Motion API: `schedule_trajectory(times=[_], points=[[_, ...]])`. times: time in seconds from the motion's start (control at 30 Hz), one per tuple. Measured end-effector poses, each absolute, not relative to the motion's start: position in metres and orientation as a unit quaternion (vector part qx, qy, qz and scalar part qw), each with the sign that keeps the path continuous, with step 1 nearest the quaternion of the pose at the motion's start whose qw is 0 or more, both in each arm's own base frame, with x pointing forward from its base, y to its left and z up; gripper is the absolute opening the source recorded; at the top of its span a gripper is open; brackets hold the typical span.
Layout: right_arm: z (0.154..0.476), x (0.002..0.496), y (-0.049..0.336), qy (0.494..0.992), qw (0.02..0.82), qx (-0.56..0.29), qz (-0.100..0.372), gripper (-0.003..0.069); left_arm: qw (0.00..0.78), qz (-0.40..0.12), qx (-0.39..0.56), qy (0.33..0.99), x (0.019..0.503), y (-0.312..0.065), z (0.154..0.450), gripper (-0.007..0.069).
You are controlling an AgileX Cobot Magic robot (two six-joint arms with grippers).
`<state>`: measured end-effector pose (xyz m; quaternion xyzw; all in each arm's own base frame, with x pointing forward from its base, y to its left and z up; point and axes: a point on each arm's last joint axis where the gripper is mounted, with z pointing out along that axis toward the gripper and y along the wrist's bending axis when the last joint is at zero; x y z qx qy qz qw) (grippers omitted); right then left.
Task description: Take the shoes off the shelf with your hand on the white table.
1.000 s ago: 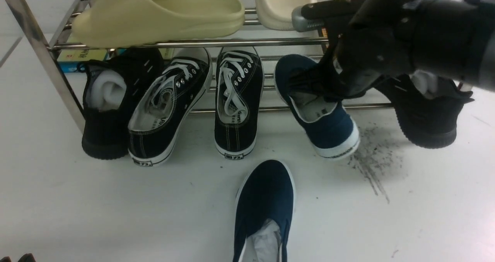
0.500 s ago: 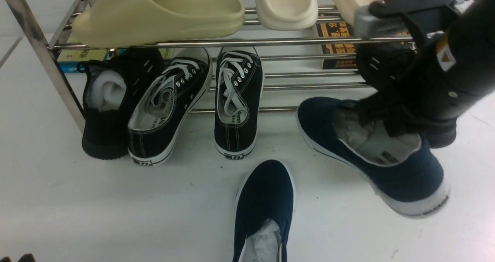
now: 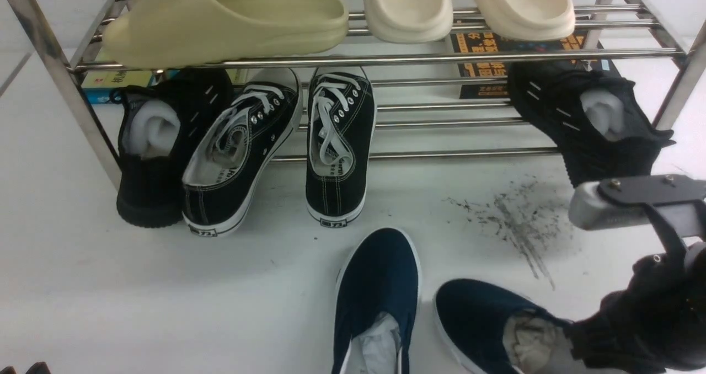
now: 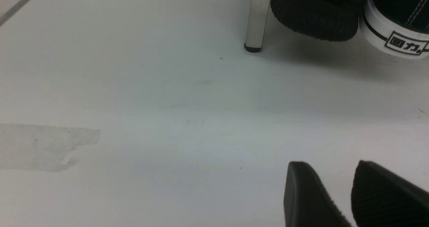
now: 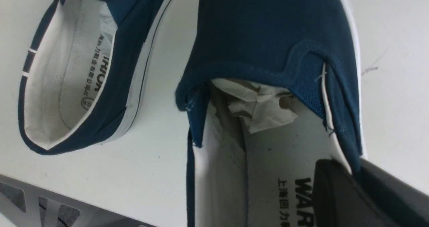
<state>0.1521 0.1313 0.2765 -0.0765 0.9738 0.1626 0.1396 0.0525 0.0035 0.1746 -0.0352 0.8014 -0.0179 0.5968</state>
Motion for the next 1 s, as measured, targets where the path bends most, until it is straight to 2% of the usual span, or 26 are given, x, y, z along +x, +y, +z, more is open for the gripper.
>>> schedule_trajectory(times=[0.3, 0.47, 0.73, 1.0], points=[[0.268, 0.167, 0.142, 0.966, 0.172, -0.048, 0.185, 0.0042, 0.597, -0.018, -0.035, 0.801, 0.053, 0.003, 0.175, 0.0243], [0.260, 0.177, 0.145, 0.972, 0.165, -0.050, 0.158, 0.0042, 0.597, -0.018, -0.035, 0.801, 0.053, 0.003, 0.175, 0.0243], [0.293, 0.198, 0.147, 0.962, 0.236, -0.032, 0.131, 0.0042, 0.597, -0.018, -0.035, 0.801, 0.053, 0.003, 0.175, 0.0243], [0.278, 0.212, 0.155, 0.965, 0.230, -0.008, 0.122, 0.0042, 0.597, -0.018, -0.035, 0.801, 0.053, 0.003, 0.175, 0.0243]])
